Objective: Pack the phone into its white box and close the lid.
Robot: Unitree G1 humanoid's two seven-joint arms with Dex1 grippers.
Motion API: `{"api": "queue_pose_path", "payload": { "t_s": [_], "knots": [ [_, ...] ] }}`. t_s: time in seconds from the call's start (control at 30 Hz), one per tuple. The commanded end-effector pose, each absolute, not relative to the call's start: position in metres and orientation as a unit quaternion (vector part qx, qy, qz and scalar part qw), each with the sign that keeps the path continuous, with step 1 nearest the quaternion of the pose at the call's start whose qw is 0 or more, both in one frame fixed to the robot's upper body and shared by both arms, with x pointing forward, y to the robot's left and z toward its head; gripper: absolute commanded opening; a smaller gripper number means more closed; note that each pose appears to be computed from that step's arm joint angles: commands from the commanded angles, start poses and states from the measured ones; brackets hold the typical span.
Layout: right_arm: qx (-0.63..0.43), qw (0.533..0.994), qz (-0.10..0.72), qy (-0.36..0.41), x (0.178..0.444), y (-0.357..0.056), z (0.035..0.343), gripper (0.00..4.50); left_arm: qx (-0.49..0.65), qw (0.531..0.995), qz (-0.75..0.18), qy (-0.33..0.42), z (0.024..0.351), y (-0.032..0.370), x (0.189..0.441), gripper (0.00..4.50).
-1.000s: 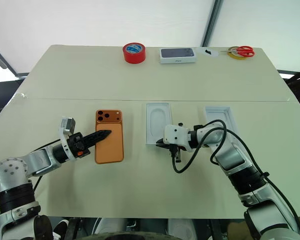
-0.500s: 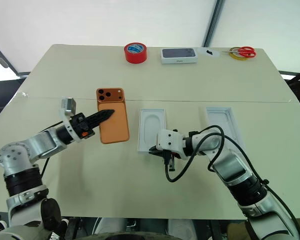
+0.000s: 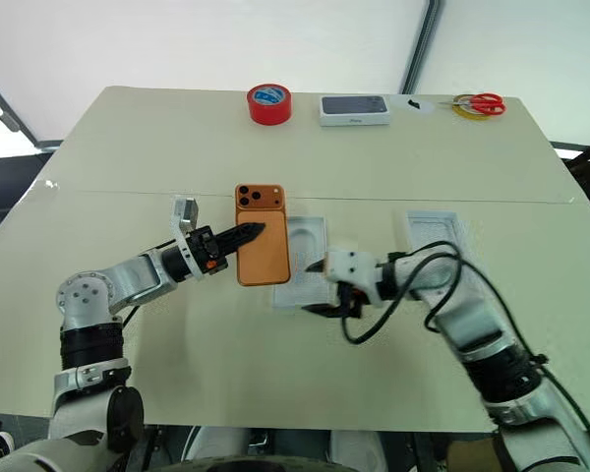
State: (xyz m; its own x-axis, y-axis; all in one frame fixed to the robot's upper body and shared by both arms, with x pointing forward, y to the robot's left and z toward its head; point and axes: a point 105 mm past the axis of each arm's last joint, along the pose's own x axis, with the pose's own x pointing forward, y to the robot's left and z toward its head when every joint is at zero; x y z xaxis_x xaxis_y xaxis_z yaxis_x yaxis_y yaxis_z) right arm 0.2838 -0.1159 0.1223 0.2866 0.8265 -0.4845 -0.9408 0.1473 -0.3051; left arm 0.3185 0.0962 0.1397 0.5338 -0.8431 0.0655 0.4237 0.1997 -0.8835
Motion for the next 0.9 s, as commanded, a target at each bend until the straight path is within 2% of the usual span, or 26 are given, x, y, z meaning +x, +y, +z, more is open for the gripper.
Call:
{"api": "queue_pose_path", "payload": {
  "t_s": [0.03, 0.17, 0.4, 0.47, 0.5, 0.63, 0.8, 0.9],
  "knots": [
    [-0.303, 0.771, 0.554, 0.076, 0.299, -0.144, 0.133, 3.54, -0.463, 0.732, -0.451, 0.214, 0.144, 0.082, 0.317, 0.00],
    [-0.323, 0.777, 0.535, 0.080, 0.311, -0.159, 0.130, 3.54, -0.463, 0.729, -0.452, 0.223, 0.137, 0.070, 0.317, 0.00],
    [-0.336, 0.778, 0.527, 0.066, 0.321, -0.158, 0.134, 3.54, -0.462, 0.728, -0.448, 0.234, 0.129, 0.061, 0.319, 0.00],
    [-0.337, 0.778, 0.526, 0.066, 0.322, -0.158, 0.134, 3.58, -0.468, 0.725, -0.448, 0.234, 0.129, 0.061, 0.320, 0.98],
    [-0.337, 0.778, 0.526, 0.067, 0.323, -0.158, 0.134, 3.58, -0.461, 0.732, -0.444, 0.236, 0.127, 0.061, 0.321, 1.20],
    [-0.336, 0.780, 0.523, 0.067, 0.324, -0.157, 0.134, 3.58, -0.440, 0.733, -0.446, 0.263, 0.122, 0.055, 0.319, 3.22],
    [-0.331, 0.783, 0.523, 0.059, 0.324, -0.151, 0.135, 3.58, -0.388, 0.741, -0.439, 0.330, 0.108, 0.048, 0.313, 3.22],
    [-0.332, 0.783, 0.523, 0.059, 0.324, -0.150, 0.133, 3.58, -0.376, 0.748, -0.438, 0.327, 0.116, 0.048, 0.317, 3.22]
  ]
}}
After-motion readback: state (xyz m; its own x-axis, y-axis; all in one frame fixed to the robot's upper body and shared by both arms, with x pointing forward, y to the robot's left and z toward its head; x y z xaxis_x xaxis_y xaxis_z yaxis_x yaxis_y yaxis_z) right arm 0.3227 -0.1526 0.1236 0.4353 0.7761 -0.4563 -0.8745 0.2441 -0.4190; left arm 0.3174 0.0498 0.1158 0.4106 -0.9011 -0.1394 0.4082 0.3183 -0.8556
